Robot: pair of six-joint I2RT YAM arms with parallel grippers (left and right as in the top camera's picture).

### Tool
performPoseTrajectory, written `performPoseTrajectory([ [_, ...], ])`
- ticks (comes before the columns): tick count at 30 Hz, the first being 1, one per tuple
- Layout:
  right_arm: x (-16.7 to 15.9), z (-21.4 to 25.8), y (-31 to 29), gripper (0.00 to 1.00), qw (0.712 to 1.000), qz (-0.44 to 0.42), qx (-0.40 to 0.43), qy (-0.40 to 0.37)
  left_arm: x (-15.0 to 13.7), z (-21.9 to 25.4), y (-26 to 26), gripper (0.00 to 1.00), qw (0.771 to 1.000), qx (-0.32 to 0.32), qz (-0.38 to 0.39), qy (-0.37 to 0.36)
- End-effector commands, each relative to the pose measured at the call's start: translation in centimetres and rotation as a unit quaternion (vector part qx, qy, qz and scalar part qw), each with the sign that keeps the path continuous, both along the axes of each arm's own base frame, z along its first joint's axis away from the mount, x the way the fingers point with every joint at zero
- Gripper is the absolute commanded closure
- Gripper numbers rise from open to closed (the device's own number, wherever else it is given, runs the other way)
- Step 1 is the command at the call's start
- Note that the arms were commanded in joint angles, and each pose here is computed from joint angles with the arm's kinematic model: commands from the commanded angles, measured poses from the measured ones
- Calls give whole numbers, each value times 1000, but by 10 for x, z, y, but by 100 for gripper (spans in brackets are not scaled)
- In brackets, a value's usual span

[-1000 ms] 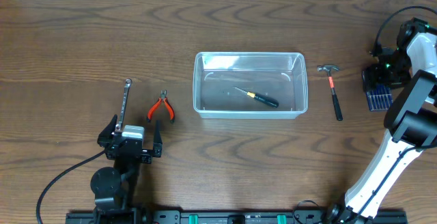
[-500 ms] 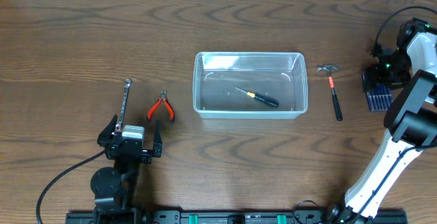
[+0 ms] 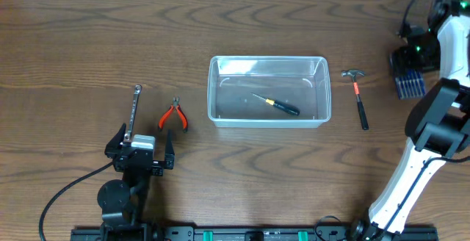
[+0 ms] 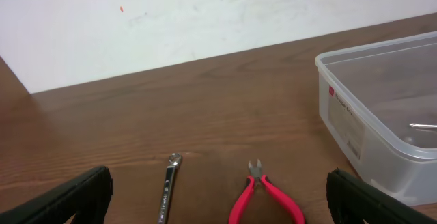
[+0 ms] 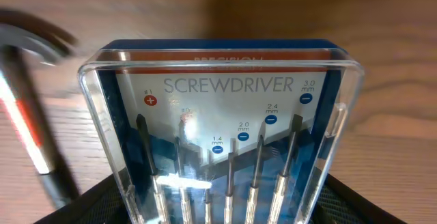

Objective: Pack container
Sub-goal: 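Lift the screwdriver box and carry it over the clear container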

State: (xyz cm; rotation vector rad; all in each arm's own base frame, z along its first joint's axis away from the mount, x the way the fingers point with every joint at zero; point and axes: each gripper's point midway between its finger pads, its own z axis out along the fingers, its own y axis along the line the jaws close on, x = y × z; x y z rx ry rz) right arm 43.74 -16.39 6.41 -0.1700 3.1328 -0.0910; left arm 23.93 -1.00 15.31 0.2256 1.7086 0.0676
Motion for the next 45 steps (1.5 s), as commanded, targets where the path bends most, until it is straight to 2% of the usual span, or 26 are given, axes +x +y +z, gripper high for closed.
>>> performPoseTrajectory([
  [1, 20, 24, 14, 61, 999, 9, -1, -36, 0, -15, 2, 2, 1000, 4, 4, 15],
  [7, 42, 66, 45, 61, 996, 45, -7, -79, 0, -15, 2, 2, 1000, 4, 4, 15],
  [12, 59, 111, 97, 62, 986, 103, -6, -128, 0, -15, 2, 2, 1000, 4, 4, 15],
  [19, 65, 164, 167, 66, 965, 177, -8, -192, 0, -15, 2, 2, 1000, 4, 4, 15],
  [30, 26, 206, 290, 66, 924, 308, 49, -220, 0, -15, 2, 2, 1000, 4, 4, 15],
  [38, -6, 197, 359, 65, 894, 397, 71, -193, 0, -15, 2, 2, 1000, 4, 4, 15],
  [45, -28, 173, 386, 59, 856, 491, 67, -149, 0, -15, 2, 2, 1000, 4, 4, 15],
])
